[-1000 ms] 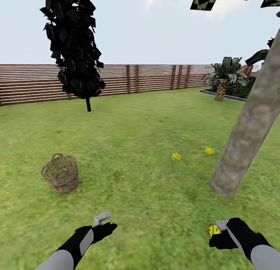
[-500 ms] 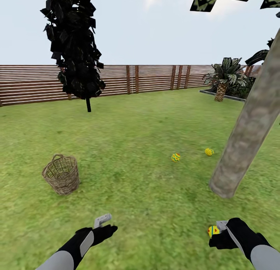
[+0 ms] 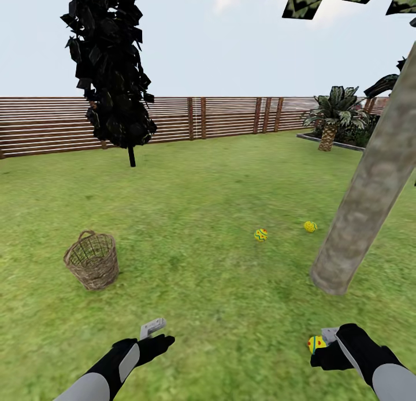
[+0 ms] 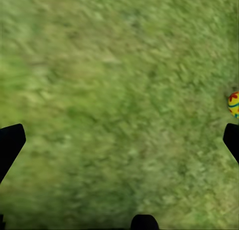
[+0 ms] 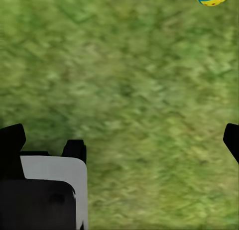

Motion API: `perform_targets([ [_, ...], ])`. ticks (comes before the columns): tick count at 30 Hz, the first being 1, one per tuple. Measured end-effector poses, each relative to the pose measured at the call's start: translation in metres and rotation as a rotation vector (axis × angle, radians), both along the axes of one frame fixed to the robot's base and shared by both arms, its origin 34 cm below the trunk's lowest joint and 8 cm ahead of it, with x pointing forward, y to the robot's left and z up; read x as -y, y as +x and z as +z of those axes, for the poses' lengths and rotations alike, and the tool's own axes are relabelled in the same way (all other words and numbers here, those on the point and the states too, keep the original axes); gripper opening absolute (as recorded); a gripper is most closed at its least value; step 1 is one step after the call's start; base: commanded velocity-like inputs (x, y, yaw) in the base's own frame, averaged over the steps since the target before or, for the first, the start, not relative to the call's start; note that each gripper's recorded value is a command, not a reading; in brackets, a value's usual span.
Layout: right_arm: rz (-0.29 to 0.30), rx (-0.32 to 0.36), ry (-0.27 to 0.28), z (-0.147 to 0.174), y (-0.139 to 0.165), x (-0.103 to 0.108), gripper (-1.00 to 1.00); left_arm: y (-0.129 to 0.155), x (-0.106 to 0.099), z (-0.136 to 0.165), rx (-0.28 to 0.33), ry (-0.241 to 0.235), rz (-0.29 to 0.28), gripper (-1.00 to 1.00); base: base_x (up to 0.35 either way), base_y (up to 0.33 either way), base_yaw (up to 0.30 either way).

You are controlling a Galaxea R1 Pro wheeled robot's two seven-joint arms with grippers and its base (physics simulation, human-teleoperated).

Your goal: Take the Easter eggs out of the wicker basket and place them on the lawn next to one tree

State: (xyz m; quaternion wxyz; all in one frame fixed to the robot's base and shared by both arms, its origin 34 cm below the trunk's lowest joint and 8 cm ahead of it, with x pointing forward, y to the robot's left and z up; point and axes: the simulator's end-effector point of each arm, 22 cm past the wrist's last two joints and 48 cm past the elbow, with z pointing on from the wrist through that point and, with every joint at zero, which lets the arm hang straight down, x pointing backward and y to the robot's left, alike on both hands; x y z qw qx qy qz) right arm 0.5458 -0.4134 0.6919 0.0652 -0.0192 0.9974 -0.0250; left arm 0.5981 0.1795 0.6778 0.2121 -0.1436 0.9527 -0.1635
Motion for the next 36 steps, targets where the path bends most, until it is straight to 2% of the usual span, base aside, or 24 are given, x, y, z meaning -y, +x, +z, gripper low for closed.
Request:
perform_targets([
  [36,0.0,-0.003,-0.001,0.036,-0.011,0.0,1.0,-0.01,0.0,0.037,-0.001,0.0,0.0,1.0,0.0,0.0,0.0],
])
